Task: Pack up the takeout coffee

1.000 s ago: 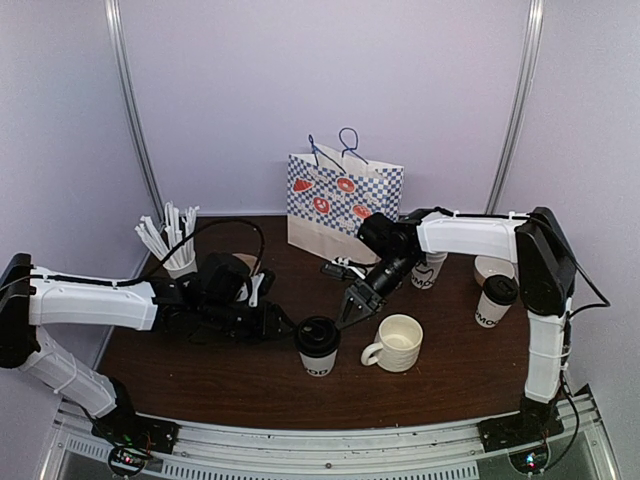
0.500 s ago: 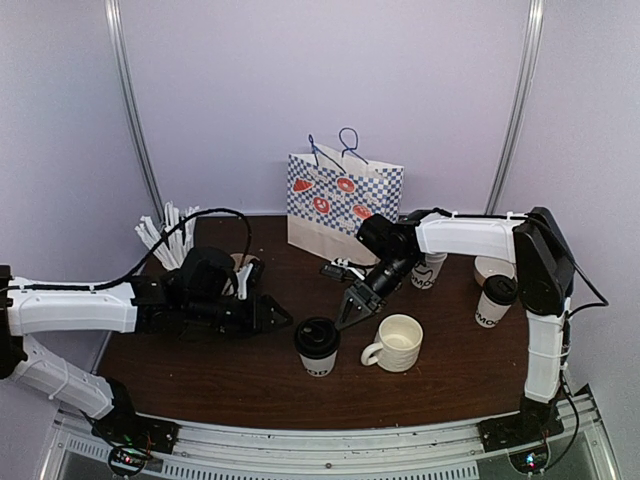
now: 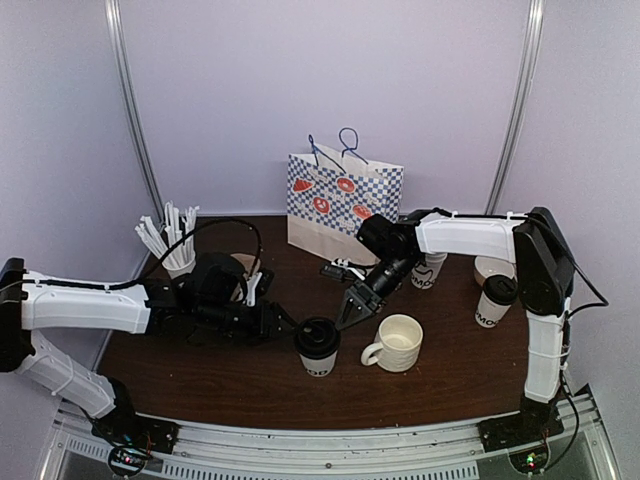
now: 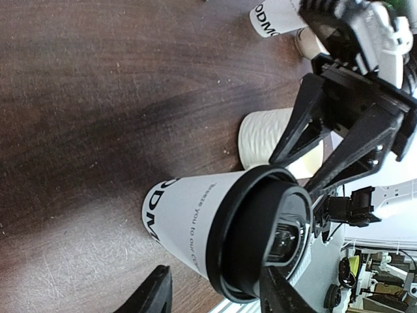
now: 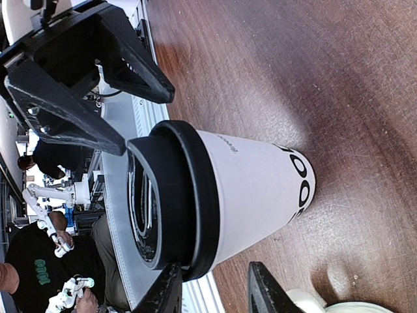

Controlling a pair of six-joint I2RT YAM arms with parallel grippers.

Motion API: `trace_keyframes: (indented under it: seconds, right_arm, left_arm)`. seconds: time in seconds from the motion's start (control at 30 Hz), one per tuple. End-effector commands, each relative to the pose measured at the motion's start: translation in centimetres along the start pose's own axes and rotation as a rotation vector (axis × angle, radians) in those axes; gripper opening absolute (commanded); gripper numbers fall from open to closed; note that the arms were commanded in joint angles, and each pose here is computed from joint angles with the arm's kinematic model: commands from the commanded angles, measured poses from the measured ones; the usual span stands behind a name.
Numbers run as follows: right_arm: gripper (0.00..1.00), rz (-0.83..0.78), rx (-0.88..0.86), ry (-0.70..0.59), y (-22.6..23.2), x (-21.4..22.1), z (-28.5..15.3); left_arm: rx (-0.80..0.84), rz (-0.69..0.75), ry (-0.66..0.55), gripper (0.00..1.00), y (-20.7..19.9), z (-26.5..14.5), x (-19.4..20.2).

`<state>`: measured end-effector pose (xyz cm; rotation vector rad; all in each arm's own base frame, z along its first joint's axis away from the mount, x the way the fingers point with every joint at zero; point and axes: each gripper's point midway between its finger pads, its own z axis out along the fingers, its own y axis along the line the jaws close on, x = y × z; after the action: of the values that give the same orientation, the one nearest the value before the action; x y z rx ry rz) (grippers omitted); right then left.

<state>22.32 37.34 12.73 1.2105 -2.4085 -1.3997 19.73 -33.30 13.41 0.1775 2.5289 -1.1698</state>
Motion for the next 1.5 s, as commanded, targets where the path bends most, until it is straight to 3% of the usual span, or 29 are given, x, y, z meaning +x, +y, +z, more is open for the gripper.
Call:
trace_keyframes:
  seconds: [0.0, 0.5, 0.87, 1.47]
  right_arm:
    - [0.36, -0.018, 0.009, 0.005, 0.1, -0.1, 0.0]
    - [0.37, -0.013, 0.009, 0.010, -0.1, 0.0, 0.1]
    - [0.38, -0.015, 0.010, 0.012, -0.1, 0.0, 0.0]
    - [0.42, 0.047, -0.034, 0.032, -0.7, 0.5, 1.1]
  left_arm:
    - [0.050, 0.003, -0.011, 0.48, -1.0, 0.2, -0.2]
    - [0.025, 0.023, -0.066, 0.48, -0.9, -1.5, -0.8]
    - [0.020, -0.023, -0.017, 0.41, 0.1, 0.2, 0.1]
    - [-0.031, -0.063, 0.065, 0.41, 2.4, 2.1, 2.1]
